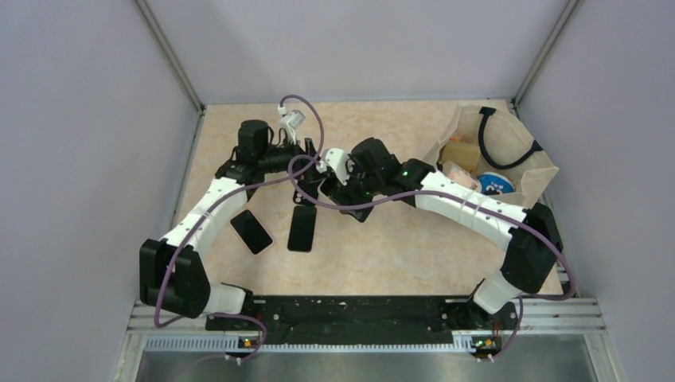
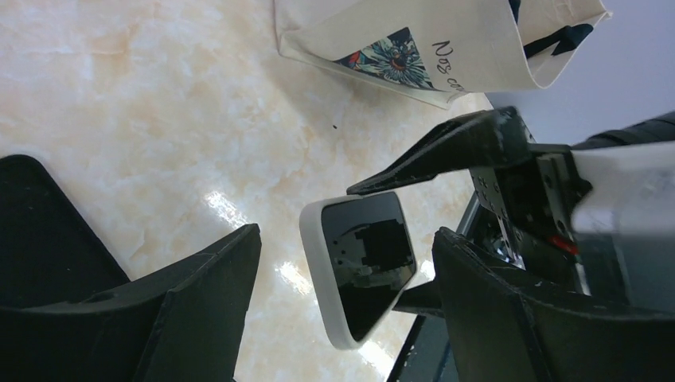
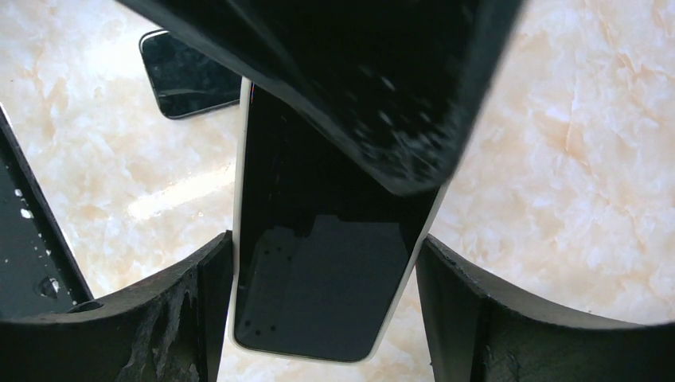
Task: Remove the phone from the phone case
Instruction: Pick up the phone at the center of the board, then adjust the phone.
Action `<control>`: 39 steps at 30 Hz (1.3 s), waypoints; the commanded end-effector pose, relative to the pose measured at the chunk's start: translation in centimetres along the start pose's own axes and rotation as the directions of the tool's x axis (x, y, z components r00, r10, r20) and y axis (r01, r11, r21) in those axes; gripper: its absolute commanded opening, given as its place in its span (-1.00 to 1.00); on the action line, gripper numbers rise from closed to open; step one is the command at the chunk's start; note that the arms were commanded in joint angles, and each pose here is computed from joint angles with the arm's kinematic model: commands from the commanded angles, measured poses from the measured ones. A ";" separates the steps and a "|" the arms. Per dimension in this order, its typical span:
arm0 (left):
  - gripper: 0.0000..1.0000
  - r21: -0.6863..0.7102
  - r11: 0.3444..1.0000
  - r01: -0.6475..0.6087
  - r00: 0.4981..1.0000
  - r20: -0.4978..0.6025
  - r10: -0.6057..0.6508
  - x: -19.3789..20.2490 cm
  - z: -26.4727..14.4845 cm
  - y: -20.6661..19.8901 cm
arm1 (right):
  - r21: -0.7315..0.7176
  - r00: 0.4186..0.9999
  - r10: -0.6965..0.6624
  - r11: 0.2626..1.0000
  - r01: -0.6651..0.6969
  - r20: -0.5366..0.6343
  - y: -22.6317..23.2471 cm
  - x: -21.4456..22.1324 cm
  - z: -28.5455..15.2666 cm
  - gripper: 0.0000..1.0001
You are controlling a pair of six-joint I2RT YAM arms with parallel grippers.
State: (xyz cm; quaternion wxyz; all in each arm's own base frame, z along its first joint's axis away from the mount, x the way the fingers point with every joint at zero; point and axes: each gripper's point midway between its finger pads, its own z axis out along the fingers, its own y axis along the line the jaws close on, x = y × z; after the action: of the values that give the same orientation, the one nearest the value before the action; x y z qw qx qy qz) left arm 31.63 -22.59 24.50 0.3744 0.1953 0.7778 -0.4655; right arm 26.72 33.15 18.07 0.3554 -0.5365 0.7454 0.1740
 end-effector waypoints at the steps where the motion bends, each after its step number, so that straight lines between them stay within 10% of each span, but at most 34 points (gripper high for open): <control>1: 0.66 0.023 0.999 0.031 0.999 -0.033 -0.030 0.2 0.6 -0.7 | 0.071 0.986 -0.067 0.996 0.056 0.153 -0.6 -5.4 -3.3 -0.92; 16: 0.21 0.075 0.993 0.087 0.990 -0.119 -0.078 4.0 2.1 -1.4 | 0.155 0.975 -0.098 0.986 0.067 0.200 -1.3 -6.4 -4.2 -0.93; 29: -1.00 0.181 0.973 0.144 0.984 -0.135 -0.120 4.1 2.9 -2.8 | 0.209 0.972 -0.129 0.974 0.088 0.195 -1.4 -6.9 -4.2 -0.92; 39: -1.00 0.240 0.969 0.064 0.994 -0.099 -0.041 3.1 1.5 -4.2 | 0.204 0.978 -0.115 0.976 0.078 0.174 -1.0 -5.5 -4.7 0.35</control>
State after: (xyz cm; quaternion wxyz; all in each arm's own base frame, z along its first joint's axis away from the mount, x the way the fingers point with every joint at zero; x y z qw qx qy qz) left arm 28.53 -25.97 21.46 0.2614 0.1760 0.7810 -0.5392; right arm 27.47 32.05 20.08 0.4050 -0.5289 0.7397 0.0955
